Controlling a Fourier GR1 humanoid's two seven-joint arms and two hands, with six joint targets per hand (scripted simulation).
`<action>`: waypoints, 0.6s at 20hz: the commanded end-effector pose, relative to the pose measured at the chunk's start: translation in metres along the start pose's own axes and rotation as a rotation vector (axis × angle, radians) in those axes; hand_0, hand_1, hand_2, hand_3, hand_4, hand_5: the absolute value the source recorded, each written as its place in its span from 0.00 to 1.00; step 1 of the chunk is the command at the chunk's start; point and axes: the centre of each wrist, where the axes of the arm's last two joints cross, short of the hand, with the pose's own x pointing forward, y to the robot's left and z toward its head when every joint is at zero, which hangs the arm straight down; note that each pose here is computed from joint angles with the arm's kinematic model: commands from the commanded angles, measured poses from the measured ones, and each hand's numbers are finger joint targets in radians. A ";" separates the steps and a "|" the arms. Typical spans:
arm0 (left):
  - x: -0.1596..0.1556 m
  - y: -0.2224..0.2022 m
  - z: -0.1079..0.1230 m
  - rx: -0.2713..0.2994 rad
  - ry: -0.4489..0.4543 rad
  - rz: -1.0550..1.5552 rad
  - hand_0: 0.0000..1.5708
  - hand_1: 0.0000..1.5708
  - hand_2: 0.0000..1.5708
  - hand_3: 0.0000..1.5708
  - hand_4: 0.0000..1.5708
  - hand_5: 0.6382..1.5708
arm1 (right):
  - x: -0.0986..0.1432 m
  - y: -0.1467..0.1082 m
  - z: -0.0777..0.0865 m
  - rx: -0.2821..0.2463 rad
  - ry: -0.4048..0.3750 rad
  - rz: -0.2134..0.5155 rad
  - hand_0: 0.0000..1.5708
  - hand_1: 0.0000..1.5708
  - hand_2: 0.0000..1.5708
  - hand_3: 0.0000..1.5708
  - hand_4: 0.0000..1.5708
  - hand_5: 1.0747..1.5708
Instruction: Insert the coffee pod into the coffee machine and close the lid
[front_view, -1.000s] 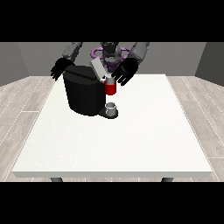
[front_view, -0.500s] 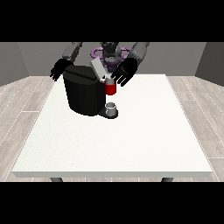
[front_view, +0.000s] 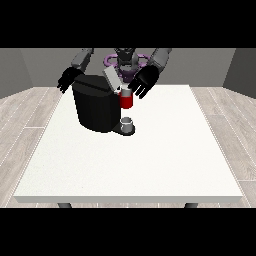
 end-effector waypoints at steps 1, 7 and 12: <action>0.011 0.017 -0.004 -0.011 -0.008 -0.018 0.65 0.65 0.69 0.58 0.23 1.00 | -0.008 -0.002 -0.002 -0.001 0.010 -0.001 0.00 0.00 0.00 0.00 0.26 1.00; -0.017 0.025 0.006 -0.056 0.021 -0.105 0.00 0.00 0.00 0.00 0.00 1.00 | 0.017 0.015 -0.002 0.037 -0.016 0.007 0.00 0.00 0.00 0.00 0.22 1.00; -0.007 0.009 0.003 -0.059 0.009 -0.110 0.00 0.00 0.00 0.00 0.00 1.00 | 0.000 0.002 0.001 -0.007 0.002 0.004 0.00 0.00 0.00 0.00 0.24 1.00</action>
